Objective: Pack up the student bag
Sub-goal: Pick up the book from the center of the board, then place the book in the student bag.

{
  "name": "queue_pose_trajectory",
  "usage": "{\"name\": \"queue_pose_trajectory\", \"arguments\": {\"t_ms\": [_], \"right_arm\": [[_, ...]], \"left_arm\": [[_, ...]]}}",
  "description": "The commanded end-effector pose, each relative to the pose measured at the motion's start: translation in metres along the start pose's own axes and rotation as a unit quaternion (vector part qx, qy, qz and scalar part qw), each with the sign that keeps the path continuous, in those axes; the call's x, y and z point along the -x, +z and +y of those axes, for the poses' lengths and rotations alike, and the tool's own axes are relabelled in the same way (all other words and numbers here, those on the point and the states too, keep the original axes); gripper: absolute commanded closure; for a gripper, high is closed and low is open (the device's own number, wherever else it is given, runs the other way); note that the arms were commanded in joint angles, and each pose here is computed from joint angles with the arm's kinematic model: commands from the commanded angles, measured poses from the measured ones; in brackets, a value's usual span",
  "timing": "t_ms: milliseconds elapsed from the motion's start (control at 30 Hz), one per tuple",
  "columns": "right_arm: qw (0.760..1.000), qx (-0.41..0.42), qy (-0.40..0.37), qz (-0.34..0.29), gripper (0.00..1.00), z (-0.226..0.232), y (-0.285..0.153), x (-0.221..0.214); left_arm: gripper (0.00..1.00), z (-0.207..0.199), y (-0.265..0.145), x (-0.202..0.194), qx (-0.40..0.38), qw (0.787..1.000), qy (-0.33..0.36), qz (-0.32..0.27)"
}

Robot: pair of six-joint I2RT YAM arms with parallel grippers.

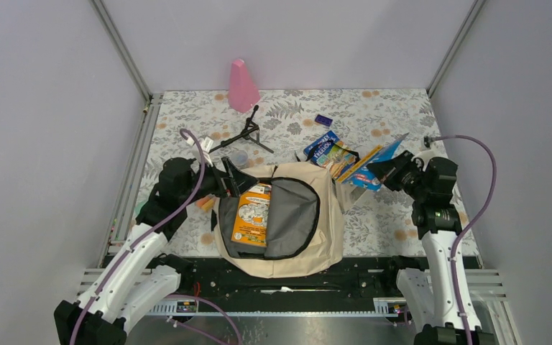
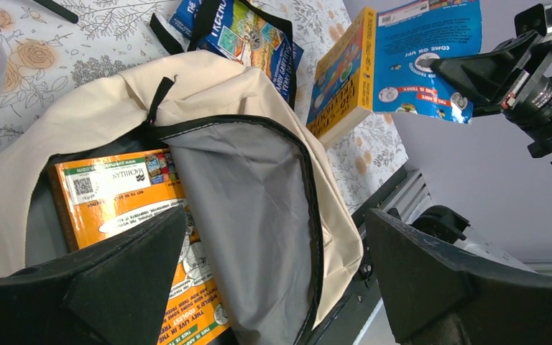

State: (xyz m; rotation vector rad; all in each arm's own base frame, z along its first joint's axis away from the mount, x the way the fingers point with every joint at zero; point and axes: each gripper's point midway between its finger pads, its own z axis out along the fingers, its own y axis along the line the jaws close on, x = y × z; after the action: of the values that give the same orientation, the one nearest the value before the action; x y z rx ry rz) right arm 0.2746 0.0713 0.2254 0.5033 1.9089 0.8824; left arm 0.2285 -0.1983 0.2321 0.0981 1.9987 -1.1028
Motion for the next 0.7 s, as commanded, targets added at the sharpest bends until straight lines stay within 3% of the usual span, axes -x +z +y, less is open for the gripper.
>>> {"name": "queue_pose_trajectory", "arguments": {"t_ms": [0, 233, 400, 667], "right_arm": [[0.99, 0.125, -0.054, 0.04, 1.0, 0.076, -0.019, -0.009], [0.956, 0.238, -0.089, 0.146, 1.0, 0.139, -0.026, -0.069], [0.941, 0.269, -0.101, 0.182, 1.0, 0.155, -0.022, -0.103], [0.968, 0.14, -0.091, 0.186, 1.0, 0.072, 0.032, -0.14]], "left_arm": [[0.01, -0.016, -0.007, 0.007, -0.031, 0.999, -0.004, -0.024], [0.01, -0.021, -0.014, 0.003, -0.04, 0.999, -0.02, -0.025], [0.01, -0.017, -0.015, 0.0, -0.033, 0.998, -0.032, -0.032], [0.01, 0.0, 0.001, -0.008, -0.021, 0.997, -0.062, -0.031]]}}
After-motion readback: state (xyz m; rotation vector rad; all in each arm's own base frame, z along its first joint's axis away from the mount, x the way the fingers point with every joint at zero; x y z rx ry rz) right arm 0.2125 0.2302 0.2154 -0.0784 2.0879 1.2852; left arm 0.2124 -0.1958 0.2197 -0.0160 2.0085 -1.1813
